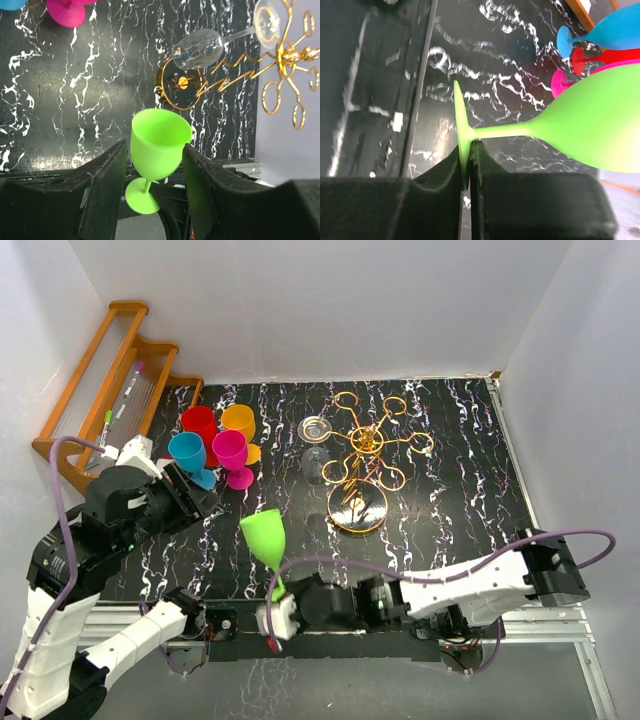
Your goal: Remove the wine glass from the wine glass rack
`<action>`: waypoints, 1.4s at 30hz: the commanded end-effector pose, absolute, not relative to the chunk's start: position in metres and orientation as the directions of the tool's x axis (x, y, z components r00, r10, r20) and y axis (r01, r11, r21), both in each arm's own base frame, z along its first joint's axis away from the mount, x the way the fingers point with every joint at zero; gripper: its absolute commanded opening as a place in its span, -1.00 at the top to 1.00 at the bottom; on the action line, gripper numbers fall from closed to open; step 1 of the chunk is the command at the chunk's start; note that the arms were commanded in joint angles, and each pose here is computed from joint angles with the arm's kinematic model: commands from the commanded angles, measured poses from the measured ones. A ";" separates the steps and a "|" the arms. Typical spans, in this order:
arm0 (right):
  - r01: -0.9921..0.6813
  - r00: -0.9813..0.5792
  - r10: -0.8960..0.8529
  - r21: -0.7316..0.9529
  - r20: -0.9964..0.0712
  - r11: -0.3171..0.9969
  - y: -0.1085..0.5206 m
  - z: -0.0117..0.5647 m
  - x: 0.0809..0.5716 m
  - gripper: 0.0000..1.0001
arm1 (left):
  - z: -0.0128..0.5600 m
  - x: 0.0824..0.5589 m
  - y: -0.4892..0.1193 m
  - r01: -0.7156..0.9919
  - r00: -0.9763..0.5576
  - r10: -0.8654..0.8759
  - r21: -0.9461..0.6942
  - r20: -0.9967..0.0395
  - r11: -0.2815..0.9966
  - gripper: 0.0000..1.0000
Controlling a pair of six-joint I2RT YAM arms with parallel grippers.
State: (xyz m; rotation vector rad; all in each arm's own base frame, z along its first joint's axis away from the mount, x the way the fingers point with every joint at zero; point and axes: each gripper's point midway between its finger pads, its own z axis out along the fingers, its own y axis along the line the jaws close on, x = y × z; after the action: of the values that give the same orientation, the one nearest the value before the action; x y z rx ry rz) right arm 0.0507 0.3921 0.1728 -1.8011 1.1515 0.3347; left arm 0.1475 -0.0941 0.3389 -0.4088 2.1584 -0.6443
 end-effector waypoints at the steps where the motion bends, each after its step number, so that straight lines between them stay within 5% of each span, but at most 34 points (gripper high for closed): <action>1: -0.464 0.734 -0.555 -0.886 -0.391 0.011 0.383 0.203 0.073 0.84 | 0.329 0.143 -0.100 -0.038 -0.649 -0.448 -0.562 -0.614 0.826 0.07; 9: -0.143 0.827 -0.550 -0.990 -0.112 -0.013 0.375 0.195 0.066 0.84 | 0.305 0.135 -0.137 0.056 -0.773 -0.357 -0.616 -0.525 0.786 0.07; 25: 0.012 0.852 -0.523 -1.000 0.012 -0.004 0.378 0.207 0.057 0.84 | 0.273 0.137 -0.164 0.102 -0.856 -0.259 -0.637 -0.448 0.764 0.11; 28: 0.014 0.851 -0.525 -1.000 0.019 -0.015 0.378 0.205 0.057 0.83 | 0.265 0.138 -0.164 0.101 -0.866 -0.236 -0.617 -0.440 0.781 0.38; 31: 0.001 0.844 -0.536 -1.000 0.017 -0.031 0.377 0.200 0.058 0.80 | 0.258 0.140 -0.158 0.079 -0.868 -0.230 -0.579 -0.441 0.811 0.96; 34: -0.030 0.833 -0.554 -0.998 0.003 -0.051 0.377 0.192 0.060 0.59 | 0.253 0.146 -0.141 0.034 -0.849 -0.242 -0.505 -0.471 0.862 1.00; 38: -0.102 0.824 -0.566 -0.991 -0.035 -0.086 0.380 0.179 0.059 0.02 | 0.250 0.158 -0.106 -0.066 -0.797 -0.264 -0.357 -0.543 0.932 1.00; 42: -0.170 0.822 -0.566 -0.976 -0.064 -0.135 0.380 0.164 0.056 -0.16 | 0.250 0.173 -0.075 -0.161 -0.745 -0.261 -0.214 -0.614 0.963 1.00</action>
State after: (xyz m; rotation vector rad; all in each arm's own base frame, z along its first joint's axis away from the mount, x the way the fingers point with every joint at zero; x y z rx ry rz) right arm 0.1094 0.3632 0.1651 -1.6655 0.5968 -0.5609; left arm 0.1590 -0.1160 0.2417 -0.2223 2.5088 -0.4669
